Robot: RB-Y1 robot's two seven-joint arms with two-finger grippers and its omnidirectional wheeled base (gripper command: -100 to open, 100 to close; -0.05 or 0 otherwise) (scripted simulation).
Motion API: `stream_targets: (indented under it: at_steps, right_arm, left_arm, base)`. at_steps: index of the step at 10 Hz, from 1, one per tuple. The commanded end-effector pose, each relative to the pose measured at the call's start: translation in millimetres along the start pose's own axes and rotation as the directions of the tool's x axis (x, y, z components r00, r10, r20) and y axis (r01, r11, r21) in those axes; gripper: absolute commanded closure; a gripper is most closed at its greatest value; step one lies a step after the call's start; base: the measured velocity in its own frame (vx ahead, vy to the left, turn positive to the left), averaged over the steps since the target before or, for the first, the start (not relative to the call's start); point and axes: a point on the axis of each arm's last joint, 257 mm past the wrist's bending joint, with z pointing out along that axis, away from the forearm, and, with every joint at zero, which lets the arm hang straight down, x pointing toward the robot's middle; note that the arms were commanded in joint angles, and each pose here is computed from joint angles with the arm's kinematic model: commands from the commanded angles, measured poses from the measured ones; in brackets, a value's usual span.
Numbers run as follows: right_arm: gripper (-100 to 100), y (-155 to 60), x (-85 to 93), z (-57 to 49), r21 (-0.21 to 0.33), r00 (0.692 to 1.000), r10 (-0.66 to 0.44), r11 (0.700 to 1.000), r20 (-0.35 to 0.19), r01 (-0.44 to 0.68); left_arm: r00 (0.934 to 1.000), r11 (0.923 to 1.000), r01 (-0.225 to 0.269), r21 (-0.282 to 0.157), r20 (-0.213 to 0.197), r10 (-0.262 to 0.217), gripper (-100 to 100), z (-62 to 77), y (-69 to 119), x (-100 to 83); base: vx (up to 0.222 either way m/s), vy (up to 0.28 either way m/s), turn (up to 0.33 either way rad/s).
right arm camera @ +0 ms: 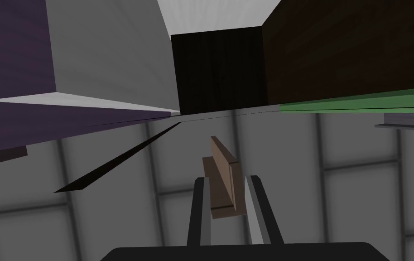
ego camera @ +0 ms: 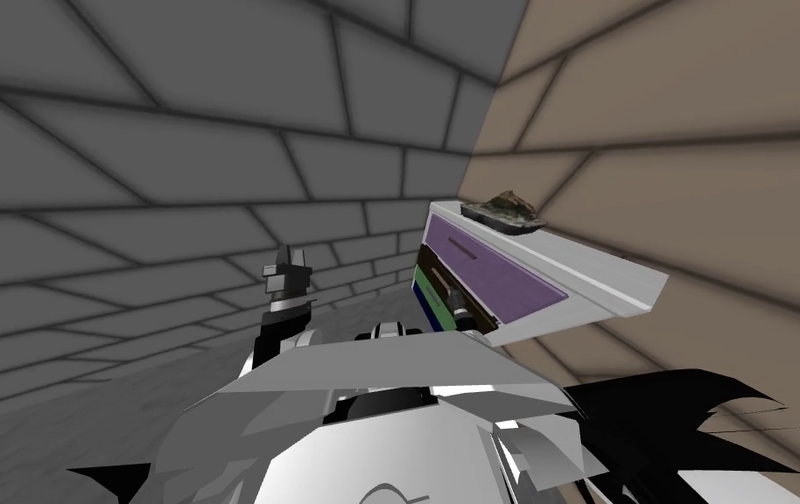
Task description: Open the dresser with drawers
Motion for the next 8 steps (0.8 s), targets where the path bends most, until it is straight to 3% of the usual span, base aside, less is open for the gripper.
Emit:
stream_targets:
  at_steps: [1, 3, 4, 8]
  right_arm:
    - [100, -3, 16.6, 8.8, 0.004, 1.000, -0.001, 1.000, -0.028, 0.001]
    - [100, -7, 33.3, 17.3, 0.008, 0.998, -0.001, 1.000, -0.058, 0.001]
    - [100, -11, 50.2, 25.2, 0.014, 0.996, 0.001, 1.000, -0.087, 0.000]
    - [100, -21, 84.1, 39.6, 0.027, 0.989, 0.010, 1.000, -0.148, -0.006]
  left_arm:
    - [1.0000, 1.0000, 0.000, 0.000, 0.000, 0.000, 0, 0.1, 0.0, 0.1]
    - [1.0000, 1.0000, 0.000, 0.000, 0.000, 0.000, 0, 0.1, 0.0, 0.1]
    - [1.0000, 1.0000, 0.000, 0.000, 0.000, 0.000, 0, 0.1, 0.0, 0.1]
    - [1.0000, 1.0000, 0.000, 0.000, 0.000, 0.000, 0, 0.1, 0.0, 0.1]
  base:
    - [-0.107, 0.081, 0.134]
    - [-0.084, 0.070, 0.132]
    - [-0.141, 0.129, 0.206]
    - [-0.113, 0.122, 0.173]
